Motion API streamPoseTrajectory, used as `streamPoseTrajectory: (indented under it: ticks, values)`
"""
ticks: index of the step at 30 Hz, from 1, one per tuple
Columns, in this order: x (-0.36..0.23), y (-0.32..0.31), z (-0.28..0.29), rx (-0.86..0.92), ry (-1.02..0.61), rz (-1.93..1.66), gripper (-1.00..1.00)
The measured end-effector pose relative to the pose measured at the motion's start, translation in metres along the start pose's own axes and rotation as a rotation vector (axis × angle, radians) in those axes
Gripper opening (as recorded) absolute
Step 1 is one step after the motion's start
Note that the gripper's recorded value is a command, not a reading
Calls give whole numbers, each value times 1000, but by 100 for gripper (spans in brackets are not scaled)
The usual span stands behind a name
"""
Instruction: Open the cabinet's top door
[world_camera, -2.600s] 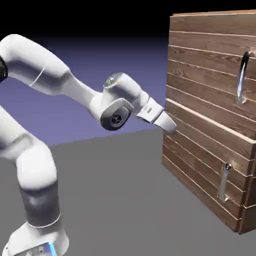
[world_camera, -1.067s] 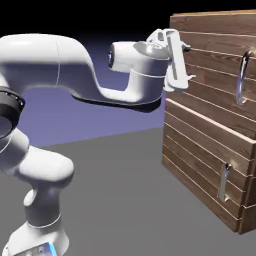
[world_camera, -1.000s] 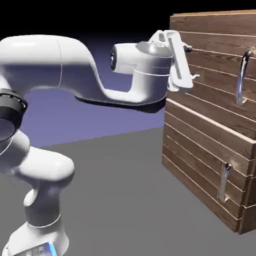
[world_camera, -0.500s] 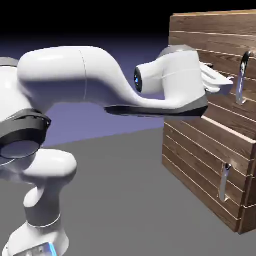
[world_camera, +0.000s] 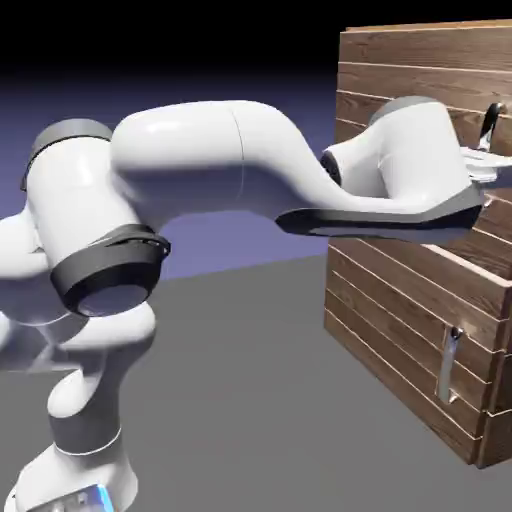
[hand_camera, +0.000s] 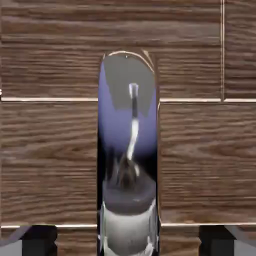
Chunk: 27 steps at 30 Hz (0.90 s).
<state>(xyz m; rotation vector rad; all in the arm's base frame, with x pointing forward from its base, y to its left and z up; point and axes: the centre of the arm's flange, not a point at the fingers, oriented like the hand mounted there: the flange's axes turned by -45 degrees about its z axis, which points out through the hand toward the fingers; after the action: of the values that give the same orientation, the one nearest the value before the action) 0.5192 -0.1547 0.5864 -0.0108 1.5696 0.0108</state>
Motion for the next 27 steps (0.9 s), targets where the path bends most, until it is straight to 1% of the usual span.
streamPoseTrajectory:
  ticks: [10, 27]
  values:
    - [0, 16, -46, 94, 0, 0, -100]
    - [0, 44, -106, 222, 0, -1, -100]
